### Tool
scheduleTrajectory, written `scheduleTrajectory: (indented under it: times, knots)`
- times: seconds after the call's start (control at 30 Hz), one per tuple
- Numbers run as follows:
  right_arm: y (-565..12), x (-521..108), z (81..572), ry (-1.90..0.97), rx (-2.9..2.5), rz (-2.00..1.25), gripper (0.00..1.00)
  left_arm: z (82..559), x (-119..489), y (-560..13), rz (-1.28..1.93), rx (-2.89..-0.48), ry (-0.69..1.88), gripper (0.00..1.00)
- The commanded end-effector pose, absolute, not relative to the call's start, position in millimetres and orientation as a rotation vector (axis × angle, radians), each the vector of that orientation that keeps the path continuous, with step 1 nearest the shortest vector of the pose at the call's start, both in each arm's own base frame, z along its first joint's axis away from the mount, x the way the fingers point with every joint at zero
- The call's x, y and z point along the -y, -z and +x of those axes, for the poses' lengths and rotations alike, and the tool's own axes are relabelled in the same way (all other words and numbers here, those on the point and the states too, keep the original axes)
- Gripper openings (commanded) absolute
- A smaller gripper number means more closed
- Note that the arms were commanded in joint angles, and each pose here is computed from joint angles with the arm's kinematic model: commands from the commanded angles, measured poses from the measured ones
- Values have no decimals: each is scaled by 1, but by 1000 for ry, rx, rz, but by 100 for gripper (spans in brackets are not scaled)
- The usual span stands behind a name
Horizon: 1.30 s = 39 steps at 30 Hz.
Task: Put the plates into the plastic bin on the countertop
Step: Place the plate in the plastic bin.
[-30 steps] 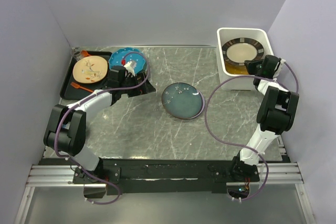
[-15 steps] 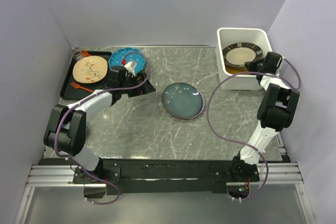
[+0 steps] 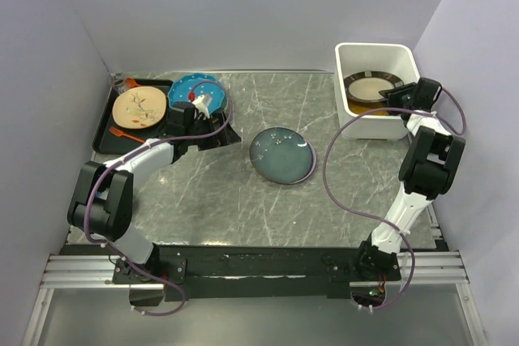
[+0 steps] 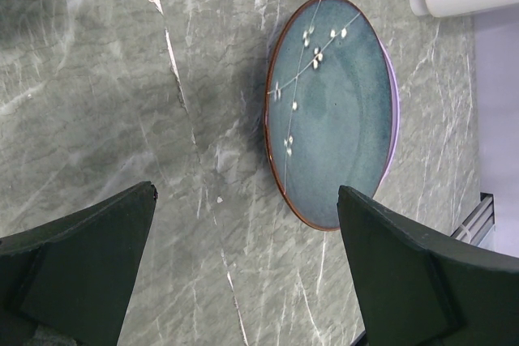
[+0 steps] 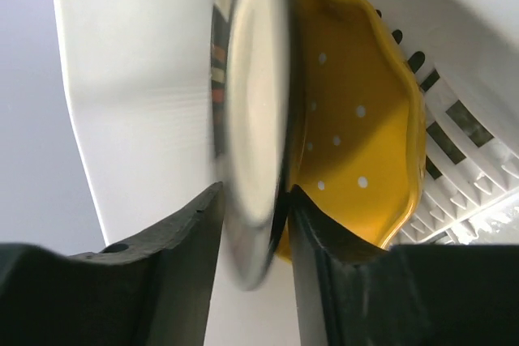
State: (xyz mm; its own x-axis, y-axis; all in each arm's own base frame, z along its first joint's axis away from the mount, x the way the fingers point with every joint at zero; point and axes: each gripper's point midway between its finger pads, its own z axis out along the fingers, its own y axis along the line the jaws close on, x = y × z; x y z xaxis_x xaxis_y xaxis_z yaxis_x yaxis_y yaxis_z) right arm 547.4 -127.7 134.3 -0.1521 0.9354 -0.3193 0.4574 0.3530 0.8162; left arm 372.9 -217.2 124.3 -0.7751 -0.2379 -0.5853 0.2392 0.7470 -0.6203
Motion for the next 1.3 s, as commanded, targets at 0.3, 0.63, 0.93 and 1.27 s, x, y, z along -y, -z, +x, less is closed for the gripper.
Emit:
scheduleTrajectory:
  times: [0.3,0.63,0.93,1.27]
  knots:
    - [-114,100,529,-847,-1905,1287,59,374,224,-151,72,-2201,958,99]
    - [-138,99,510,-823,-1904,1245,63,375,228,-150,80,-2207,968,99]
    - [-192,95,502,-831,-1814,1144,63,375,230,-151,89,-2210,966,99]
    - [-263,102,507,-780,-1689,985,64,376,233,-151,93,-2210,969,99]
